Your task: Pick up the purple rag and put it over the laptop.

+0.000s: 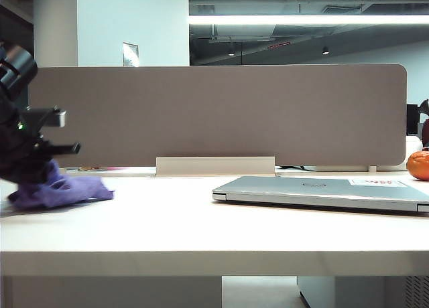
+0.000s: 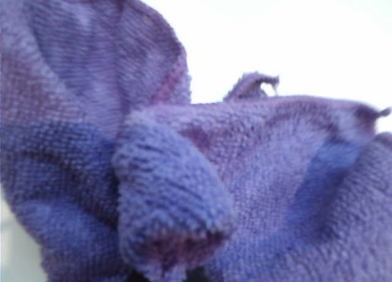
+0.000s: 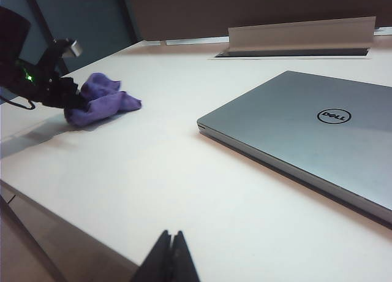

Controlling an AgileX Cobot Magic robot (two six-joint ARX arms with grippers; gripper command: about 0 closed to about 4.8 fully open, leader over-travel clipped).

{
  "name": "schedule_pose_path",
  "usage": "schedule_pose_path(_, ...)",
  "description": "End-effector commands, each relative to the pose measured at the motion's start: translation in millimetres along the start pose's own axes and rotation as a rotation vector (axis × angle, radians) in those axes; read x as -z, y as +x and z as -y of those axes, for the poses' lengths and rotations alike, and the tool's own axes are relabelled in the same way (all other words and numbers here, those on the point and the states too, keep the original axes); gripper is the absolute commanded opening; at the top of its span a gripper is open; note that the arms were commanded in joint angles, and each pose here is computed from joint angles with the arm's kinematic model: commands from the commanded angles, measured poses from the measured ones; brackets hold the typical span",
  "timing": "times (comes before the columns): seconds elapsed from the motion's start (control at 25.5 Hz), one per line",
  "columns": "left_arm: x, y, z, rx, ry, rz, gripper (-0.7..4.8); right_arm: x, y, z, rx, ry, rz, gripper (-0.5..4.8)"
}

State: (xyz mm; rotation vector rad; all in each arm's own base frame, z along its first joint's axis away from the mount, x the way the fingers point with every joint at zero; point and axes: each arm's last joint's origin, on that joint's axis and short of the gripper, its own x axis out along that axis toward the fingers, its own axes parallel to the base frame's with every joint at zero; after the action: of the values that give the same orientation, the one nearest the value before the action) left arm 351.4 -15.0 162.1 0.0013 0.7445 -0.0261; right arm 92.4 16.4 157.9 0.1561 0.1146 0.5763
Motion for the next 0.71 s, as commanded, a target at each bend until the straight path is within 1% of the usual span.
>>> schedule_pose_path(0.04,-18,-10,9.3,0.107,-0.036,0.134,-0.06,1,0,0,0.000,-0.003,0.005,-0.08)
schedule_pose_path(0.16,-29,-19,19.7,0.172,-0.062,0.228,-0.06,1,0,0,0.000,-0.003,0.005,-0.08)
schedule_pose_path(0.24,-37,-24,25.7,0.212,-0.069,0.281,-0.06,1,0,0,0.000,-0.003,0.005,-0.08)
schedule_pose_path(0.27,-41,-27,32.0,0.247,-0.066,0.310,-0.06,1,0,0,0.000,-0.004,0.005,-0.08)
schedule_pose_path(0.39,-50,-33,46.3,0.330,-0.069,0.358,-0.06,1,0,0,0.000,-0.003,0.005,-0.08)
schedule_pose_path(0.55,-61,-41,71.1,0.400,-0.042,0.389,-0.06,1,0,0,0.000,-0.003,0.005,-0.08)
schedule_pose_path(0.59,-64,-44,79.4,0.421,-0.030,0.401,-0.06,1,0,0,0.000,-0.003,0.005,-0.08)
schedule_pose_path(0.63,-70,-50,93.0,0.454,-0.011,0.420,-0.06,1,0,0,0.000,-0.003,0.005,-0.08)
schedule_pose_path(0.71,-79,-58,111.2,0.492,0.012,0.457,-0.06,1,0,0,0.000,-0.004,0.006,-0.08)
